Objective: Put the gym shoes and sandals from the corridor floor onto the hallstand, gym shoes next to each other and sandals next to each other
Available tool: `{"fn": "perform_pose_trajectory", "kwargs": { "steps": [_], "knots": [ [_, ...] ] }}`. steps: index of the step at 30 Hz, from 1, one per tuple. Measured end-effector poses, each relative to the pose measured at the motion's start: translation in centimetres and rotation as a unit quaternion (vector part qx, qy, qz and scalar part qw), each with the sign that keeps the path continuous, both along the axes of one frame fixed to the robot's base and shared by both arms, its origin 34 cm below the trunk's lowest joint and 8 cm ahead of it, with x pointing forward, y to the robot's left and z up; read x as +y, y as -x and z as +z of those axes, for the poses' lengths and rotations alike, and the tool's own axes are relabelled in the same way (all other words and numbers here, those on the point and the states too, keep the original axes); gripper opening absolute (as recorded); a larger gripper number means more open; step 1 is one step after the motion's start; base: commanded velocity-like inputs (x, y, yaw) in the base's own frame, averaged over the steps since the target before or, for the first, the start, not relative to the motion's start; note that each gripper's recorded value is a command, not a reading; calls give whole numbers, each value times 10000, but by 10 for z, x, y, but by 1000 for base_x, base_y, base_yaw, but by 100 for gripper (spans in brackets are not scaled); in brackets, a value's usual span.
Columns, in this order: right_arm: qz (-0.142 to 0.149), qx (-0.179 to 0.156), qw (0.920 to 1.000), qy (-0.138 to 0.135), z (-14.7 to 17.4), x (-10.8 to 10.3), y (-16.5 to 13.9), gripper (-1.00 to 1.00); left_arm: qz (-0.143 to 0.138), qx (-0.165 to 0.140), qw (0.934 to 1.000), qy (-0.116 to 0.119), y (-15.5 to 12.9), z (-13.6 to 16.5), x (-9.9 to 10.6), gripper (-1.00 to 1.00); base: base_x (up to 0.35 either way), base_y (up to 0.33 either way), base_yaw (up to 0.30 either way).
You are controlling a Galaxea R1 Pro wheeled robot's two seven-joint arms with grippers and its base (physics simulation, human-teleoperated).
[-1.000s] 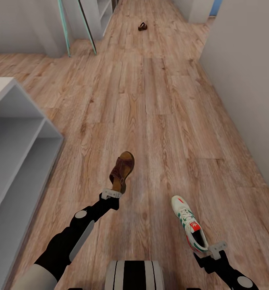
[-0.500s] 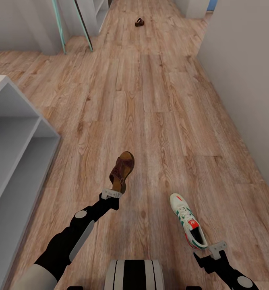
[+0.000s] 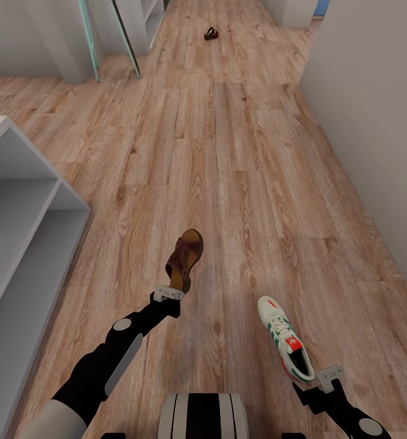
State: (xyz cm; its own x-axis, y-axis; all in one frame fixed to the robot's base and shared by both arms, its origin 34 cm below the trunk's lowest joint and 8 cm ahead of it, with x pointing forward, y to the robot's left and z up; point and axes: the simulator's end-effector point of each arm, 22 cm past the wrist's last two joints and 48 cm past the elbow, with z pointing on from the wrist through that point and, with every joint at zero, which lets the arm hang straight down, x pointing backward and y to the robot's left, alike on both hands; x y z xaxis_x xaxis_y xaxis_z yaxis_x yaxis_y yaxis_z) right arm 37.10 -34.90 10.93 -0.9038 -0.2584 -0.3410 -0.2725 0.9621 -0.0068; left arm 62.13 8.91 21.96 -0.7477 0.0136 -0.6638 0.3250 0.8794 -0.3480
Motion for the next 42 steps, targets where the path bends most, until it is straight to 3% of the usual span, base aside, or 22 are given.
{"fn": "perform_pose_trajectory", "kwargs": {
  "steps": [42],
  "knots": [
    [3, 4, 10000, -7, 0, 0, 0, 100, 12, -4, 10000, 6, 0, 0, 0, -100, 30, 0, 0]
  ]
}}
